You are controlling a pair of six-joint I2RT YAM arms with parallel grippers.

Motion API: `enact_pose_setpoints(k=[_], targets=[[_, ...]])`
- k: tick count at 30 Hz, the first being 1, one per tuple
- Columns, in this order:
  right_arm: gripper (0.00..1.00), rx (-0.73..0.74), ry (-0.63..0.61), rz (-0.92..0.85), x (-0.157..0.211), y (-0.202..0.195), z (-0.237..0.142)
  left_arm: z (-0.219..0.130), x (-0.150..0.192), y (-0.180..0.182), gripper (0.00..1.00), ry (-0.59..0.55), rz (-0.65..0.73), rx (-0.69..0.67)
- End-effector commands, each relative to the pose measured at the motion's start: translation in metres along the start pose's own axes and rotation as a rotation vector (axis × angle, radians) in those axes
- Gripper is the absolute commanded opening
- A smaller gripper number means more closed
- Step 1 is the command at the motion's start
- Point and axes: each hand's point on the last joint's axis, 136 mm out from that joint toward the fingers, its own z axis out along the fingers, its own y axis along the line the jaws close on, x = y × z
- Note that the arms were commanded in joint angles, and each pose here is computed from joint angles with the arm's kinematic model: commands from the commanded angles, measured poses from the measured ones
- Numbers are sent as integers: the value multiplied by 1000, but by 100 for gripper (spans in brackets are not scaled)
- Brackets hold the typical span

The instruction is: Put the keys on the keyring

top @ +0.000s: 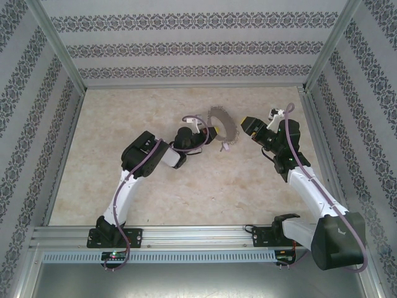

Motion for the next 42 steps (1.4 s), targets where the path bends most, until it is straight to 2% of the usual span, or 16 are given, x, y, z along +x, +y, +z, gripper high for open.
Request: enact_pose_setpoints(k=[1,5,7,13,15,19,22,24,27,30,35,37,39,42], targets=[[57,-37,-35,-49,-13,13,-1,2,-16,13,0,-49,19,-16],[57,-38,-29,-42,-10,11,-1,1,-20,26,19,-60,15,-56],[57,-45,-29,-40,-9,13,-2,-2,-26,32,37,-80,-3,-76],[58,-46,-28,-40,-7,18,-7,-18,-66,43,76,-173,-74,-154],[60,-39,-30,-37,-7,17,-10,-26,-77,48,100,-187,-114,-194],[67,-25,-41,-33,-7,17,-17,-53,-90,61,100,-213,-236,-322],[70,-19,-46,-37,-7,20,-22,-78,-88,71,100,-182,-296,-494],[70,-16,-44,-35,-8,22,-24,-99,-84,79,100,-151,-336,-655],[72,-21,-44,-32,-8,25,-27,-129,-88,76,100,-110,-316,-829],[74,-15,-46,-34,-9,27,-30,-166,-92,77,100,-117,-303,-1002],[82,-1,-47,-38,-8,26,-34,-214,-91,89,100,-120,-304,-1174],[83,5,-50,-45,-8,26,-35,-228,-93,88,100,-136,-273,-1202],[89,23,-58,-58,-10,24,-36,-238,-98,81,100,-152,-231,-1206],[94,104,-75,-112,-19,15,-37,-251,-116,62,100,-184,-129,-1194]])
